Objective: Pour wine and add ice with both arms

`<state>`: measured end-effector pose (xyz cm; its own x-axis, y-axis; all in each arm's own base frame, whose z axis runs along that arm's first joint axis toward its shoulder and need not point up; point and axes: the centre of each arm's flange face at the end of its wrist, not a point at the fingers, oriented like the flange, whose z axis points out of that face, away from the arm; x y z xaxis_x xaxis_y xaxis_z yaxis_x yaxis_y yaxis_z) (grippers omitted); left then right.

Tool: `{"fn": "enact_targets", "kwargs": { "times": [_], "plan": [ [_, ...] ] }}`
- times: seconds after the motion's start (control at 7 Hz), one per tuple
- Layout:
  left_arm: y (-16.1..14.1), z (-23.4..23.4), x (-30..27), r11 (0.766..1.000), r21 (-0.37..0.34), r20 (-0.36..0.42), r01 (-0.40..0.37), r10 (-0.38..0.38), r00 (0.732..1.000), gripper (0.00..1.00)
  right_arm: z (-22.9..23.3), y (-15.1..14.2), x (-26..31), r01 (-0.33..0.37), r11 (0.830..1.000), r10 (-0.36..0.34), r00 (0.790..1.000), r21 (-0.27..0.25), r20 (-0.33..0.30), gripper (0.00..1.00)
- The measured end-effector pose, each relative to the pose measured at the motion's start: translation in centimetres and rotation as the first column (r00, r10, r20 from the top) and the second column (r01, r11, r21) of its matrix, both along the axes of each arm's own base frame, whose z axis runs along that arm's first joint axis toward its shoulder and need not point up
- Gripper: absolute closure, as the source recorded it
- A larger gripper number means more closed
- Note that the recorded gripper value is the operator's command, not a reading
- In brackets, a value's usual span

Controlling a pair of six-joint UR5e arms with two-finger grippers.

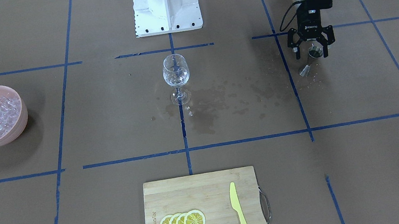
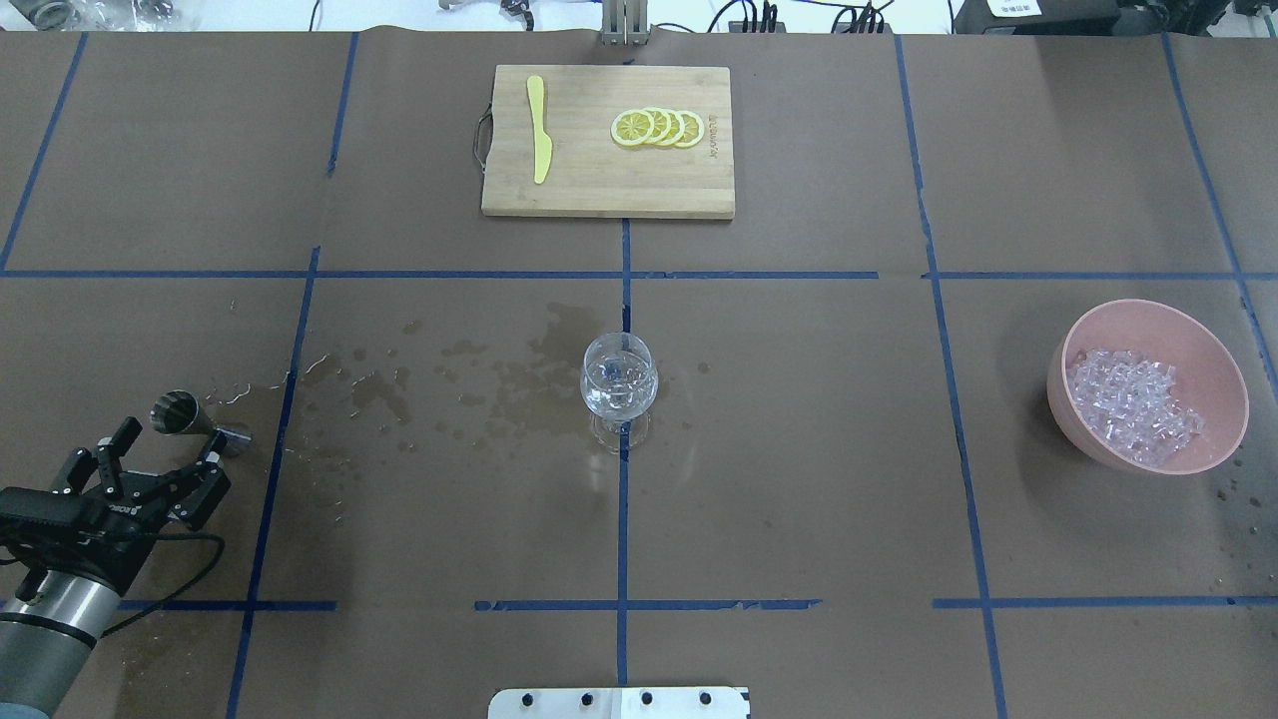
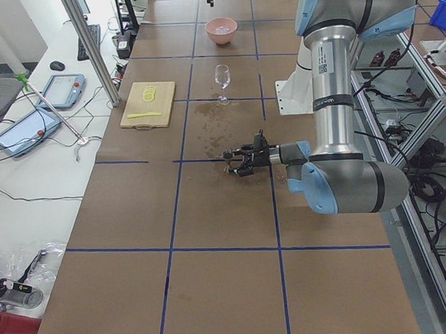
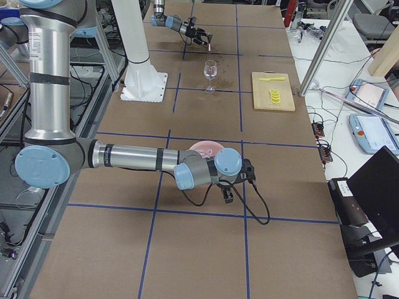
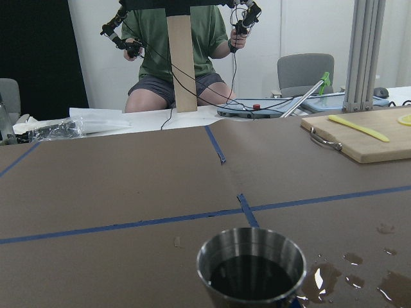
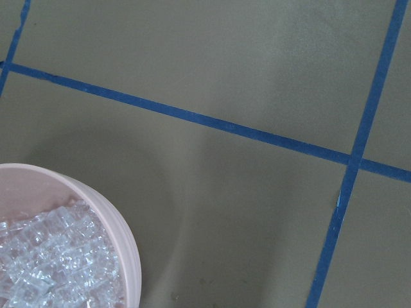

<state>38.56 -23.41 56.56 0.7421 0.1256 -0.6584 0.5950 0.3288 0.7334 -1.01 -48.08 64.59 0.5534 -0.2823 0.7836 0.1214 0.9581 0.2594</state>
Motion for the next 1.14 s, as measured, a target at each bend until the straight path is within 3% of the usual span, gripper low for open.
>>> {"fn": "enact_targets", "kwargs": {
  "times": [0.14, 0.71, 1.0, 1.14],
  "plan": [
    [0.0, 0.4, 0.9, 1.000, 0.000, 0.005, 0.000, 0.000, 1.000, 0.17, 0.0, 0.0, 0.0, 0.000, 1.000, 0.000, 1.000, 0.000, 0.000, 0.00],
    [-1.4, 1.2, 0.1, 1.000, -0.002, 0.018, 0.031, -0.031, 0.999, 0.22, -0.4, -0.1, 0.0, -0.001, 1.000, 0.001, 1.000, 0.006, 0.001, 0.00],
    [-1.7, 1.0, 0.3, 0.999, -0.003, 0.013, 0.038, -0.038, 0.999, 0.44, -0.3, -0.1, 0.0, -0.001, 1.000, 0.001, 1.000, 0.005, 0.001, 0.00],
    [-1.7, 0.9, 0.4, 0.999, -0.003, 0.009, 0.037, -0.037, 0.999, 0.66, -0.3, -0.2, 0.0, -0.001, 1.000, 0.001, 1.000, 0.007, 0.001, 0.00]
  ]
}}
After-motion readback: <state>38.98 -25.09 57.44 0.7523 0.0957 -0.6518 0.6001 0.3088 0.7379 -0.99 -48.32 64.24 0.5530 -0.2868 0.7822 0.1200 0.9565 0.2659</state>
